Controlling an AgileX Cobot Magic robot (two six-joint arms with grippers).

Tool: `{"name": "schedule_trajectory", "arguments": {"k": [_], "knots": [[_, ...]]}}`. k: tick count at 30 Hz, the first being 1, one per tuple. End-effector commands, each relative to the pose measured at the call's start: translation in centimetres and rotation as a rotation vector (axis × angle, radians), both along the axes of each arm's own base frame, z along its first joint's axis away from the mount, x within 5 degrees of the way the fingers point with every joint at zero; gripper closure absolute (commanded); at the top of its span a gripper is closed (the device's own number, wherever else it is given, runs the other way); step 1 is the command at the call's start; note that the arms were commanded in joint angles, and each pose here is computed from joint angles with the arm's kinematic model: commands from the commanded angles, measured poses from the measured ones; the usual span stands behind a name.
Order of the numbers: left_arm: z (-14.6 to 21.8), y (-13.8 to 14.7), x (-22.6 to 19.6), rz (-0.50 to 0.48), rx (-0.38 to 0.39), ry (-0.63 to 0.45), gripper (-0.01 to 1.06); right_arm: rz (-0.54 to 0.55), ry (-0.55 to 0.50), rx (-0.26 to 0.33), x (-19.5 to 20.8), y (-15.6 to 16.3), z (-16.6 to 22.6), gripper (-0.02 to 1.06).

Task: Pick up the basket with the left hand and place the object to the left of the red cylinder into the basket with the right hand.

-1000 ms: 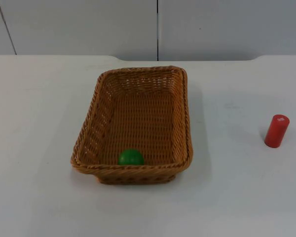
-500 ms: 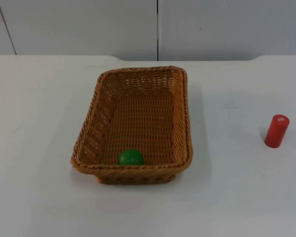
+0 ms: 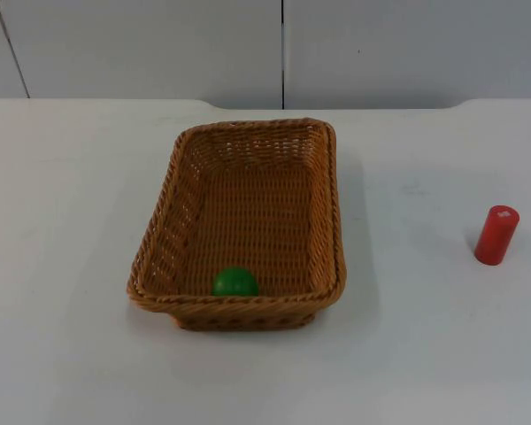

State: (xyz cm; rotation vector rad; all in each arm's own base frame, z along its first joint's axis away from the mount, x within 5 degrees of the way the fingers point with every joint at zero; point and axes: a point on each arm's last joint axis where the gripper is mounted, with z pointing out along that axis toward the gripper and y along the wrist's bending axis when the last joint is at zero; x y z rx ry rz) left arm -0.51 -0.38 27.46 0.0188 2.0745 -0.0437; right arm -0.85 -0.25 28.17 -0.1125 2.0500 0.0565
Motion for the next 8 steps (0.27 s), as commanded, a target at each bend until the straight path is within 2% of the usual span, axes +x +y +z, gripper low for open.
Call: {"name": "schedule_trajectory", "arguments": {"k": [1,8], "knots": [[-0.02,-0.04,0.04,-0.003,-0.005,-0.012,0.0,-0.008,-0.006,0.005,0.12,0.03,-0.14,-0.01],[-0.02,-0.03,0.05,0.012,-0.003,-0.012,0.0,-0.008,-0.006,0.005,0.12,0.03,-0.14,-0.01]]}}
